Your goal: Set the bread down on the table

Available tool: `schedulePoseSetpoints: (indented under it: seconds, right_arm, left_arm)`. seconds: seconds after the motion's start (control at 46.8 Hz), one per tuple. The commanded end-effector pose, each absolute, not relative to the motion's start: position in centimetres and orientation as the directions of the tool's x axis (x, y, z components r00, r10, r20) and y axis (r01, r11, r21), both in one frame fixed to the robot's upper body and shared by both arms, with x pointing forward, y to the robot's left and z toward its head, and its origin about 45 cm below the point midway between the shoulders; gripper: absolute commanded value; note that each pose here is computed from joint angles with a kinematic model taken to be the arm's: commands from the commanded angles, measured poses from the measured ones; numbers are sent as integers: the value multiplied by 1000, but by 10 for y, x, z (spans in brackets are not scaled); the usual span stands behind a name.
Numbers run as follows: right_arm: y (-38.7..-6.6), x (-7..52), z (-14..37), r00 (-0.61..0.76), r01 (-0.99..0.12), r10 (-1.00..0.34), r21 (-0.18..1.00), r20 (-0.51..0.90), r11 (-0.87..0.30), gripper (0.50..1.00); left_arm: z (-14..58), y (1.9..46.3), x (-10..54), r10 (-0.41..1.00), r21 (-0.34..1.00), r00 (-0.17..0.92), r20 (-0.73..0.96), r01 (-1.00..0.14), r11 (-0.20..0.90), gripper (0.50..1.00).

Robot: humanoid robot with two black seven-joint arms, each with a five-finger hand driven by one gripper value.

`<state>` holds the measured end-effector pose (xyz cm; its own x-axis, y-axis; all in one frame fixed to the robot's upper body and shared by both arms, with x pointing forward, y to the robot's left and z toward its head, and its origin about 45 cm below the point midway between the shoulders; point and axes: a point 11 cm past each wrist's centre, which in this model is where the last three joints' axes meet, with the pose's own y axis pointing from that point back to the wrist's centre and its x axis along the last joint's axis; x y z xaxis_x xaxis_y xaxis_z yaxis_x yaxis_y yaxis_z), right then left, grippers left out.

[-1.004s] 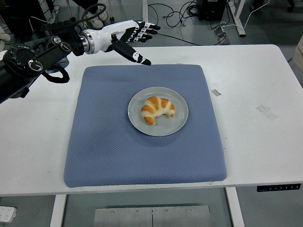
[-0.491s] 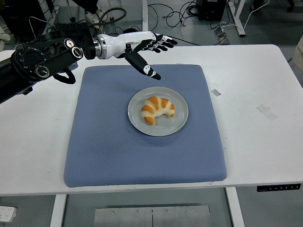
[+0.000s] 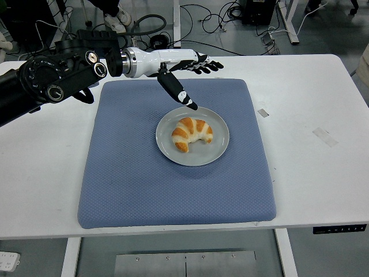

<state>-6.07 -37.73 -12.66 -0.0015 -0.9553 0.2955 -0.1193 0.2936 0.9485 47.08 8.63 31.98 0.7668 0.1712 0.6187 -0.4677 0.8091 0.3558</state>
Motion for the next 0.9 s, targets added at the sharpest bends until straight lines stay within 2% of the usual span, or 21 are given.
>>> schedulePoseSetpoints:
  seconds: [0.0,0.256,0.876]
  right_arm:
    - [-377,-61,-127,-1,-120,-955,948,295,293,1000]
    - [-377,-61,-127,-1,-118,-955,949,295,294,1000]
    - [-377,-61,-127,-1,-120,-955,948,295,293,1000]
  left_arm:
    - [317,88,468,136,385,771,623,-452,805,955]
    - [306,90,462,71,440,776,626,-428,790,948]
    - [269,98,453,89,472,814,574,-417,777,933]
